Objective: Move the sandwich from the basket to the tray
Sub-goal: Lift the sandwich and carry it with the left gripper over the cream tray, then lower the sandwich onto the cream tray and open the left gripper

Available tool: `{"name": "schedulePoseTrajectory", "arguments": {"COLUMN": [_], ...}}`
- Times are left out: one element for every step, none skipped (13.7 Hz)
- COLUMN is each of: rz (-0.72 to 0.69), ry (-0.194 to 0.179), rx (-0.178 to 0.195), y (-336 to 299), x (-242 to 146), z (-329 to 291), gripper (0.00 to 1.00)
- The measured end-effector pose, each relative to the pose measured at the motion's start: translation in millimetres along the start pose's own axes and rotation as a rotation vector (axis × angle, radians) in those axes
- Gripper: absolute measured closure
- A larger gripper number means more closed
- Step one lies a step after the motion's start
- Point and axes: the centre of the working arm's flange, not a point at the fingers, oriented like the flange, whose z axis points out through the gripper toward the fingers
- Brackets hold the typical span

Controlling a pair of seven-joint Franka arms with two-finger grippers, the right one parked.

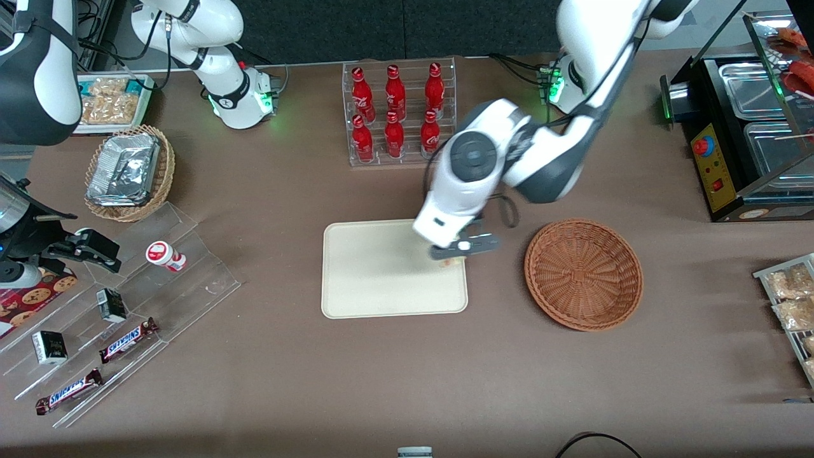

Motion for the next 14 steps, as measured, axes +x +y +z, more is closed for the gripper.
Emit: {"name": "schedulePoseTrajectory", "arguments": {"rz": [0.018, 0.032, 0.047, 0.065, 0.083, 0.097, 0.106, 0.112, 0.127, 0.154, 0.184, 0.211, 0.229, 0.237], "ry": [-0.007, -0.015, -0.013, 0.002, 0.024, 0.042, 0.055, 0.064, 0.067, 0.064, 0.059, 0.055, 0.052, 0.049], "rx": [0.000, 0.000, 0.003, 0.001, -0.010, -0.026, -0.044, -0.057, -0.063, -0.062, -0.057, -0.053, -0.048, -0.044], "y": [15.7, 29.1, 40.6, 51.9, 62.7, 71.8, 78.6, 82.4, 84.4, 84.6, 83.9, 83.1, 82.0, 81.0], "x": [-1.1, -1.4, -1.1, -1.5, -3.1, -5.0, -5.9, -5.4, -4.9, -4.2, -3.4, -2.5, -1.6, -0.5], "z": [16.6, 33.0, 48.7, 64.0, 78.1, 92.3, 106.2, 118.7, 130.5, 141.2, 149.6, 156.1, 161.4, 167.3], "gripper": [0.84, 0.84, 0.84, 0.84, 0.84, 0.84, 0.84, 0.84, 0.84, 0.84, 0.84, 0.84, 0.84, 0.84]}}
